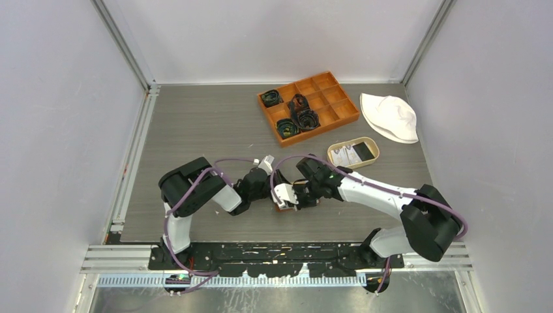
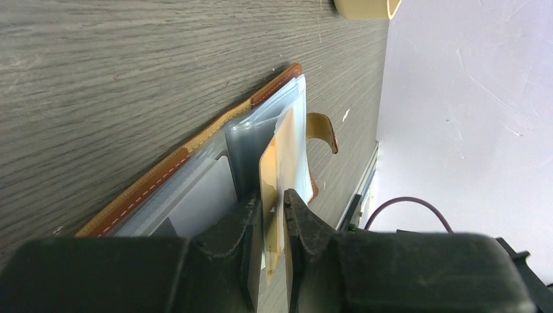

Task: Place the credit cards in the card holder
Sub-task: Insert the credit card into the card holder.

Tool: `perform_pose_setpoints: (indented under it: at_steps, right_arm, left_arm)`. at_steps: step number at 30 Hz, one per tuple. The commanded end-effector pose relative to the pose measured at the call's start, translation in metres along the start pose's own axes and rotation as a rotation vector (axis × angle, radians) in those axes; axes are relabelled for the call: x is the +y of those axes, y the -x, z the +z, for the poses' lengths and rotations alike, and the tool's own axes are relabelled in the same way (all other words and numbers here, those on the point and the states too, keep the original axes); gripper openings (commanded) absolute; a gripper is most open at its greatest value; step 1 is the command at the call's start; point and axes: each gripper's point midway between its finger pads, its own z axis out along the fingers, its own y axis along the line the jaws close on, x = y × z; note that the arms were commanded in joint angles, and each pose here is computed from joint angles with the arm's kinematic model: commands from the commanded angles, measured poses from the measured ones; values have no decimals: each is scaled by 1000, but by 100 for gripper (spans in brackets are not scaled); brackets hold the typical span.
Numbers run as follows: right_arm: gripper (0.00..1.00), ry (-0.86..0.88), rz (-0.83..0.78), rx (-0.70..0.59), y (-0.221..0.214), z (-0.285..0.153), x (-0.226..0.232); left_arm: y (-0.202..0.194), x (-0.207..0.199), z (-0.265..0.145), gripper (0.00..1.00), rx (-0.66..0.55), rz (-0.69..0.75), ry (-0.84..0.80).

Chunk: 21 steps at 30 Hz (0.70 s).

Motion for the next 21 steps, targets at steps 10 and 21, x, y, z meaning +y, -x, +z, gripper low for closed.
perform_pose_setpoints:
  at_steps: [10,21]
  right_arm:
    - [1,-163,-113,60,8,17,-29]
    - [1,-148,-154,193,-16,17,-30]
  left_arm:
    - [-7,9,2,19,36,12,21]
    - [-6,9,1,20,39,11,17]
